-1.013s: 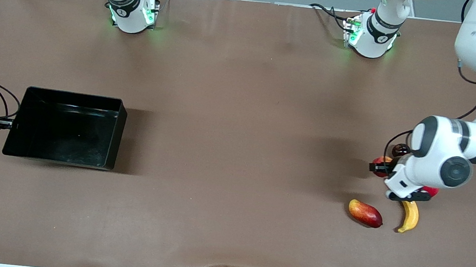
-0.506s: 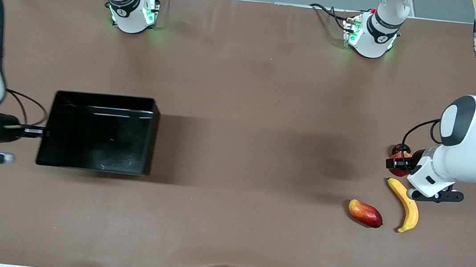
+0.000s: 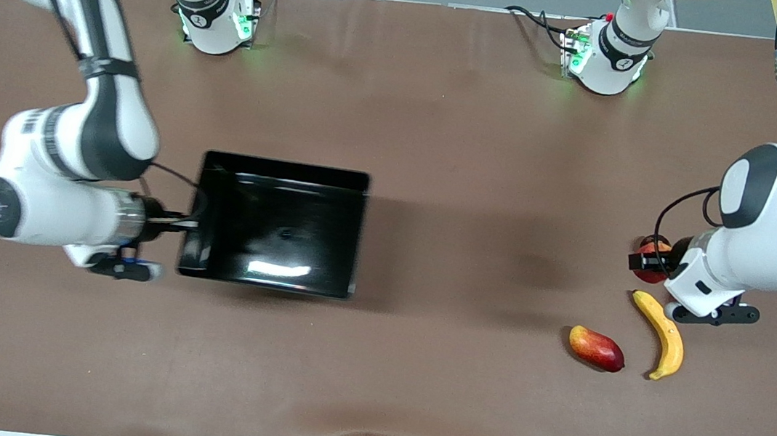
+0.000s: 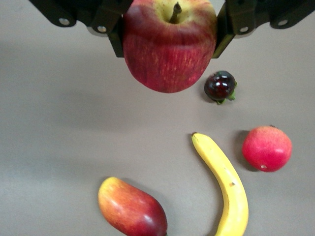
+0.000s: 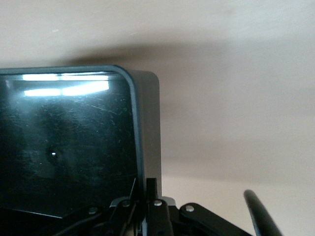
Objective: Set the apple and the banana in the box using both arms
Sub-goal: 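Carry the apple toward the box while the right gripper holds the box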
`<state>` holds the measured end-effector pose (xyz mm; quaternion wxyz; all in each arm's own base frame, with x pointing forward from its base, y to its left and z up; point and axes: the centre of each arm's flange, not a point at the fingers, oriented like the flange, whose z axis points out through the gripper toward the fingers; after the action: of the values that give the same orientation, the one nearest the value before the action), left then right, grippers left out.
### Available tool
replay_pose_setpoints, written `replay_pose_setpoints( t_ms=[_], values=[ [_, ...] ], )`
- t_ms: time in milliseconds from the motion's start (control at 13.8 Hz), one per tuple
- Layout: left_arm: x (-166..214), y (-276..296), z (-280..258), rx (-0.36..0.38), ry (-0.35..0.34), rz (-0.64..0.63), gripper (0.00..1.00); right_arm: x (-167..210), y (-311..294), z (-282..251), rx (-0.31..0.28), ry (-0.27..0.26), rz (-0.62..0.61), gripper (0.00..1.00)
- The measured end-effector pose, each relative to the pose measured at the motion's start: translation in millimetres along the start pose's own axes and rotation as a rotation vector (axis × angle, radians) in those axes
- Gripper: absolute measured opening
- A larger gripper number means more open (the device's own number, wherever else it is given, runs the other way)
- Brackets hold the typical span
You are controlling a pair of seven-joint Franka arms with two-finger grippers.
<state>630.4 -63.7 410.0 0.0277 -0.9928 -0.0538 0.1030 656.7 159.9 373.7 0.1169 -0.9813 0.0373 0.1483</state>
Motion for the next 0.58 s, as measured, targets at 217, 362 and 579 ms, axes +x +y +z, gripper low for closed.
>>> replay_pose_setpoints(
  t_ms=[217,362,579],
  values=[
    [-17,28,-17,0.0,0.006,-0.01,0.73,-12,-65,21,0.007,0.045,0.006,0.06],
    [-24,49,-20,-0.003,0.008,-0.029,0.73,-20,-106,54,0.001,0.054,-0.006,0.06],
    [-29,66,-16,-0.008,0.01,-0.029,0.73,-22,-147,111,0.041,0.04,-0.013,0.06]
  ],
)
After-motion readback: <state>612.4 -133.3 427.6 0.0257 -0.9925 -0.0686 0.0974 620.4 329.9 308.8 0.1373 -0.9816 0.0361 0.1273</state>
